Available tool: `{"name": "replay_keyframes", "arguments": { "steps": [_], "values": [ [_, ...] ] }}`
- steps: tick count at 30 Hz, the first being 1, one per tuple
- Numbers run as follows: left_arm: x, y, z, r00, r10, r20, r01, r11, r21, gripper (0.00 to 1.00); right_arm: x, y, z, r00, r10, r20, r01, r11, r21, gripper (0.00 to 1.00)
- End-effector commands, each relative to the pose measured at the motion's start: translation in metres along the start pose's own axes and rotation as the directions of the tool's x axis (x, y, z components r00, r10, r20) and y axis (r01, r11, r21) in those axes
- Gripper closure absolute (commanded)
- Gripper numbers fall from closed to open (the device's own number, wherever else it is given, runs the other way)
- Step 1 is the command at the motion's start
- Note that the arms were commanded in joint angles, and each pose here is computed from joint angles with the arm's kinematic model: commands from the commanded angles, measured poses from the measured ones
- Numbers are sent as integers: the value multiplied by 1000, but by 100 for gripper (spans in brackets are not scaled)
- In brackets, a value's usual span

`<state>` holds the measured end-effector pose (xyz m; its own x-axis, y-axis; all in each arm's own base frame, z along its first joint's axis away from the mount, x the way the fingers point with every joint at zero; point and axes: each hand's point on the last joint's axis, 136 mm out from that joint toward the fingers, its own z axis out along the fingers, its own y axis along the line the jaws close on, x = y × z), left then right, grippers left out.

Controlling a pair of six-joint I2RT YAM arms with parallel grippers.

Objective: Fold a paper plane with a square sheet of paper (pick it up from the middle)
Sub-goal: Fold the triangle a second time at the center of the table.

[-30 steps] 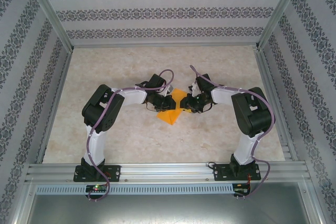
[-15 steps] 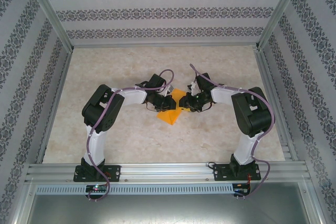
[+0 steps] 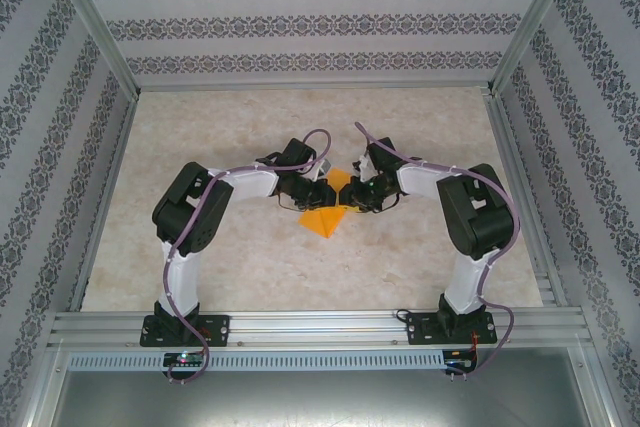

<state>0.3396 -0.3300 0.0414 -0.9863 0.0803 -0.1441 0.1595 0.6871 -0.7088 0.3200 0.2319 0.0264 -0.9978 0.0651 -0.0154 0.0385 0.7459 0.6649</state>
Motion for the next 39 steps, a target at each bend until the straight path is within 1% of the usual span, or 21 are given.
{"name": "replay_keyframes", "arguments": {
  "steps": [1, 3, 6, 11, 16, 21, 27, 32, 39],
  "values": [
    [-13, -21, -22, 997, 73, 38, -73, 997, 18, 80, 5, -9, 8, 1000, -9, -28, 10, 999, 42, 77],
    [-13, -19, -26, 996, 77, 38, -78, 997, 0, 80, 6, -12, 10, 999, -11, -33, 13, 998, 56, 77],
    [-12, -16, -32, 996, 85, 41, -84, 996, -23, 79, 5, -10, 11, 1000, -13, -28, 14, 999, 41, 77],
    [-7, -3, -31, 996, 84, 20, -82, 995, -62, 79, 3, 5, 10, 1000, -9, -18, 8, 999, -32, 78],
    [-6, 14, -34, 997, 78, 21, -75, 990, -122, 79, 4, 14, 6, 1000, -13, -12, 12, 998, -68, 76],
    [-9, 22, -32, 997, 70, 22, -67, 989, -129, 80, 6, 21, 7, 1000, -8, -19, 6, 994, -114, 76],
    [-13, 33, -25, 999, 54, 9, -52, 989, -139, 80, 10, 21, 7, 1000, -6, -20, 4, 993, -114, 77],
    [-17, 35, -21, 999, 53, 5, -52, 989, -139, 80, 9, 18, 6, 1000, -7, -15, 6, 996, -91, 83],
    [-17, 43, -16, 999, 52, -17, -54, 986, -158, 80, 3, 17, 5, 1000, -16, -7, 15, 997, -74, 87]
  ]
}}
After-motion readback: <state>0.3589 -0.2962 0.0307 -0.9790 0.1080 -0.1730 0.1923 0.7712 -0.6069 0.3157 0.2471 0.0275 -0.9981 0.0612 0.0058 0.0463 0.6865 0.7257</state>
